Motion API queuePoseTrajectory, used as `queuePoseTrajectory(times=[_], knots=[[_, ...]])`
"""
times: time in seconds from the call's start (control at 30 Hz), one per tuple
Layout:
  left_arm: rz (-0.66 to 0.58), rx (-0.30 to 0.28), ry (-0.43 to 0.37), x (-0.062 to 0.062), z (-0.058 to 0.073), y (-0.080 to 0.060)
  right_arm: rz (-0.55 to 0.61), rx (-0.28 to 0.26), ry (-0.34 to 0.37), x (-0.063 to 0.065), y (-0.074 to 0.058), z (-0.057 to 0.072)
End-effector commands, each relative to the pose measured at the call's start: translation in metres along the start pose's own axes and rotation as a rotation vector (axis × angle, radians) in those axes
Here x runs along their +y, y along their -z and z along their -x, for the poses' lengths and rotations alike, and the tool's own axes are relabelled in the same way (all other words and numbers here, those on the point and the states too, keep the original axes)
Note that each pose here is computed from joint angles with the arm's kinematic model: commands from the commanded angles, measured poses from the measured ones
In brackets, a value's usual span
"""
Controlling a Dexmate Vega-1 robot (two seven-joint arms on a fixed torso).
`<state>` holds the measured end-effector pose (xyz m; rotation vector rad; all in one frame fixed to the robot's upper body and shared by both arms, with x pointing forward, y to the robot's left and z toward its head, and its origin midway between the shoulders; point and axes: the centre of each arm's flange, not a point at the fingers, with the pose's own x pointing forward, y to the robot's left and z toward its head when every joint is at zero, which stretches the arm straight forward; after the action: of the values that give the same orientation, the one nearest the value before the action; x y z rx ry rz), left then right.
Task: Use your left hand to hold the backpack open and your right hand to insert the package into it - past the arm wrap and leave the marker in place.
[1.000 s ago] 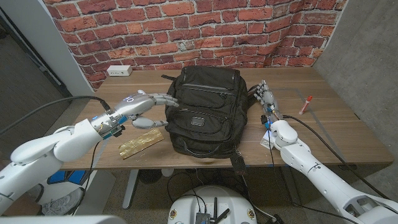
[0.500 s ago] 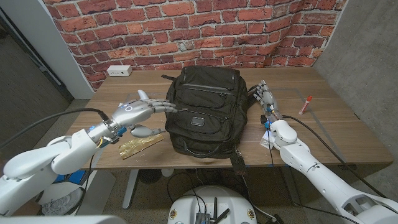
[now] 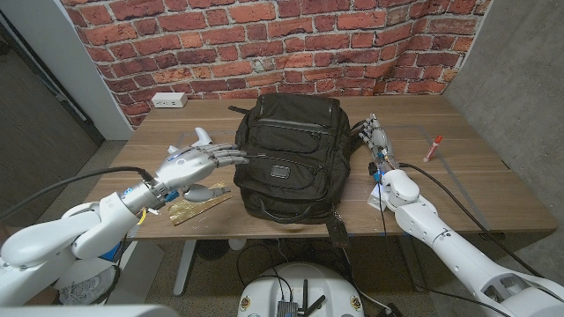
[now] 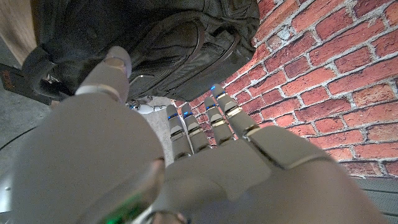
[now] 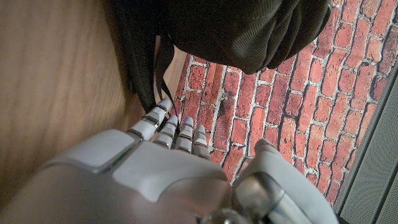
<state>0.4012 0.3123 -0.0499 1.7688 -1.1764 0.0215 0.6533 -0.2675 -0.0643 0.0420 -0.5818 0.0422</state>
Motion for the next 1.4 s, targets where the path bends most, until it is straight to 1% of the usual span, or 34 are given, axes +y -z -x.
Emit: queuePoseTrajectory(times=[0.03,0.4,0.6,0.97,1.1,1.4], knots=[[-0.077,-0.018,0.013,-0.007,0.004,-0.013,-0.002,-0.002,0.007,0.001,0.002,-0.001],[-0.113,0.0,-0.005,-0.019,0.003,-0.02,-0.006,-0.01,0.008,0.002,0.002,-0.001],[-0.118,0.014,-0.037,-0.026,0.001,-0.025,-0.005,-0.014,0.003,0.003,0.001,-0.001],[-0.123,0.05,-0.096,-0.037,-0.004,-0.03,-0.008,-0.018,-0.002,0.006,0.002,0.0],[-0.122,0.091,-0.138,-0.043,-0.006,-0.031,-0.011,-0.019,-0.005,0.008,0.003,0.0],[-0.127,0.106,-0.169,-0.046,-0.008,-0.033,-0.014,-0.025,-0.003,0.009,0.004,0.001]])
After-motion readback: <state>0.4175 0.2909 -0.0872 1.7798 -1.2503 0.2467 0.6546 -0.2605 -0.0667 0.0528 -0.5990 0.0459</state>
